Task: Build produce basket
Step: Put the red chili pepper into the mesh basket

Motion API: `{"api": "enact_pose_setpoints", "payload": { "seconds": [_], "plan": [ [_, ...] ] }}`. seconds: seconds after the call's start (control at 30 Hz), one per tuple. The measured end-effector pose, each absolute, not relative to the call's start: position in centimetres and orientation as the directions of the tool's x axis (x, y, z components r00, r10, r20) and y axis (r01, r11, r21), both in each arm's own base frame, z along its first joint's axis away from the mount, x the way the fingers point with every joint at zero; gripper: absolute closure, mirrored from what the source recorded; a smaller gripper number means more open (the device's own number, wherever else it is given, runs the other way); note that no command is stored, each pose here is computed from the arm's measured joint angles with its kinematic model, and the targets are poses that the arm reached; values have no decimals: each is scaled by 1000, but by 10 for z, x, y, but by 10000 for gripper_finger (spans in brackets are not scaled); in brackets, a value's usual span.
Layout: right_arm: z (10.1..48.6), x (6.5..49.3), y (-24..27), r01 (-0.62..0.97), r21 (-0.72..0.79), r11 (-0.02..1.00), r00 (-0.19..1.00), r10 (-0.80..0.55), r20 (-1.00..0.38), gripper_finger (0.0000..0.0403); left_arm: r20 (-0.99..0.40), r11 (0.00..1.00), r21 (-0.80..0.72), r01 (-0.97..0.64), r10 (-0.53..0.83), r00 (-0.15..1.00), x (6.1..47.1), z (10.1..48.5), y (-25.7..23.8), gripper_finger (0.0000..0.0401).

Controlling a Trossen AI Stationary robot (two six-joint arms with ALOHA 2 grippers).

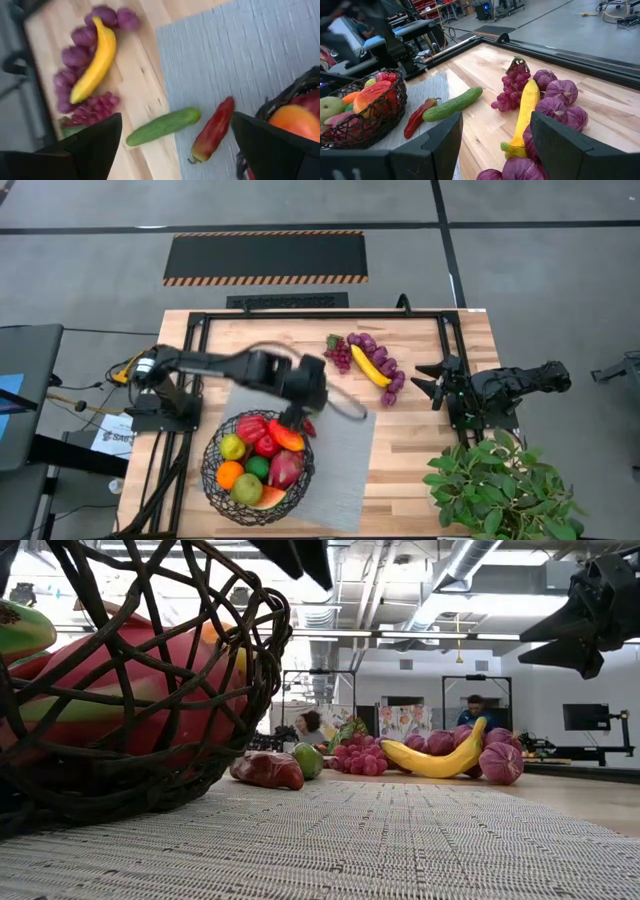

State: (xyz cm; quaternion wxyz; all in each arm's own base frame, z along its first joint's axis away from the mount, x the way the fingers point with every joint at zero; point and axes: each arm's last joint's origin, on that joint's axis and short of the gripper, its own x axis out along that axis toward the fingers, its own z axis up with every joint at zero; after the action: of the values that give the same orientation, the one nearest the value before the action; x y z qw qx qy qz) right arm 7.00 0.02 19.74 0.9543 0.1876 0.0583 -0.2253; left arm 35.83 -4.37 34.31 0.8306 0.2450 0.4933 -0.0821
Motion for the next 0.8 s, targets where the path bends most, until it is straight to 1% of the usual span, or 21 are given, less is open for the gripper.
{"api": "enact_pose_setpoints", "payload": {
  "seconds": [0.13,0.3,0.43,0.57,0.73,0.8],
  "plan": [
    [197,70,0,454,324,830,890,-408,-202,148,-902,867,232,440,22,431,371,325,-13,45],
    [196,70,0,456,304,836,889,-409,-208,148,-931,827,227,514,30,363,391,293,9,48],
    [196,70,0,455,305,837,889,-408,-207,148,-961,809,162,565,-1,277,406,258,23,49],
    [196,70,0,455,304,837,889,-408,-207,148,-985,780,101,618,-10,174,412,230,31,49],
    [196,70,0,456,301,838,888,-409,-209,148,-995,736,49,675,-23,98,413,214,33,49],
    [196,70,0,456,299,838,888,-409,-210,148,-994,735,43,677,-34,100,413,214,33,49]
  ]
}}
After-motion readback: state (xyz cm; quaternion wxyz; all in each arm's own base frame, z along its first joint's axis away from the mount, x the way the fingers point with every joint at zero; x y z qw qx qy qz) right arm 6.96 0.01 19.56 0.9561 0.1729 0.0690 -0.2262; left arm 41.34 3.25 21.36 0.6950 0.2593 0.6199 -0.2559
